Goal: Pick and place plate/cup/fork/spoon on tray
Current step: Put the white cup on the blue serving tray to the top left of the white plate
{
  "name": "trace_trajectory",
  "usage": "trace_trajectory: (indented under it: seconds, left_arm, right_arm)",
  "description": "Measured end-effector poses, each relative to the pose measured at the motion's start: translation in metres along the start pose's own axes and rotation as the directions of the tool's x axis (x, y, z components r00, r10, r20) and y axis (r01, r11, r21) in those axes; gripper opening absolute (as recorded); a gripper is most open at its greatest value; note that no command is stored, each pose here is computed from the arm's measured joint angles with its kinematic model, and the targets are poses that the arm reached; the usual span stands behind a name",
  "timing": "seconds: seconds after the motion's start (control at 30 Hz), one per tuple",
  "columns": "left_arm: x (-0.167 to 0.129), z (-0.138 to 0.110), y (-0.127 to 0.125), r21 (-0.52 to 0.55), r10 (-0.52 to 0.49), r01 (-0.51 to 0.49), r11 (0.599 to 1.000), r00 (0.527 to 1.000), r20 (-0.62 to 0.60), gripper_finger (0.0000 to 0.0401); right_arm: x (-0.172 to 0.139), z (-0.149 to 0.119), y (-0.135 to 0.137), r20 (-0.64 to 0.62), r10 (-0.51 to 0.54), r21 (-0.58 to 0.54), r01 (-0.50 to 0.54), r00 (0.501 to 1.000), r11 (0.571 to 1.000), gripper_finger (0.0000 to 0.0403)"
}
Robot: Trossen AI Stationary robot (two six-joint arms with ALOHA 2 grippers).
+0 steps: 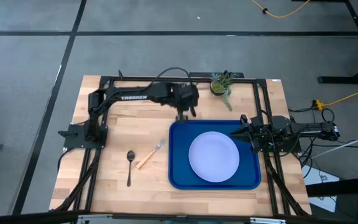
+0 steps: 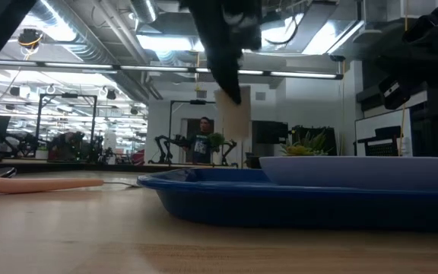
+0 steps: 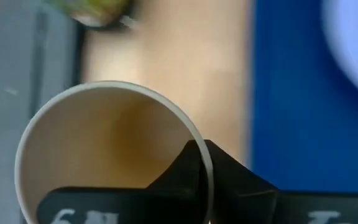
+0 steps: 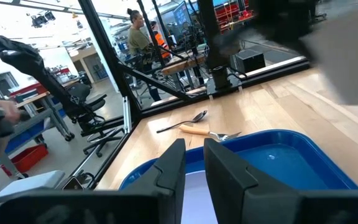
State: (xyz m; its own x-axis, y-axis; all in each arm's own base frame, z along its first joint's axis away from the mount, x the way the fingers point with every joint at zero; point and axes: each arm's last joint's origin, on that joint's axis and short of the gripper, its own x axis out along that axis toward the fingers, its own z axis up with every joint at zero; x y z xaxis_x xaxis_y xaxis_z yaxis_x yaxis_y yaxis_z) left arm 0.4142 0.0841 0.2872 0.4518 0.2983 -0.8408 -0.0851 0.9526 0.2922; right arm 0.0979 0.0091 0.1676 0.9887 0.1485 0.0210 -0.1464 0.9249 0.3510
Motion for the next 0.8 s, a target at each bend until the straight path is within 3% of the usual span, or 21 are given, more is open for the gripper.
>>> trace_trajectory:
  seconds: [0.1,0.3,0.43,0.6,0.8]
  left_arm:
    - [-0.024,0.006,-0.031,-0.007,-0.049,0.049,0.999,0.998,-0.029,0.0002]
    - [-0.041,0.009,-0.107,0.050,-0.142,0.143,0.988,0.990,-0.018,0.0001]
    - [-0.042,0.003,-0.141,0.092,-0.118,0.120,0.988,0.993,-0.026,0.0001]
    - [-0.027,-0.012,-0.155,0.095,-0.085,0.091,0.991,0.994,-0.071,0.0001]
    - [0.000,-0.020,-0.139,0.030,-0.141,0.144,0.989,0.986,-0.085,0.0000]
  right_arm:
    - [0.000,0.000,0.000,0.000,0.000,0.001,0.000,1.000,1.000,0.0065]
    - [0.000,0.000,0.000,-0.001,-0.001,0.003,0.001,1.000,1.000,0.0065]
    - [0.000,0.000,0.000,-0.001,0.000,0.004,0.000,1.000,1.000,0.0065]
    - [0.000,0.000,0.000,-0.001,0.000,0.005,0.000,1.000,1.000,0.0065]
    - [0.000,0.000,0.000,-0.001,0.000,0.005,0.000,1.000,1.000,0.0065]
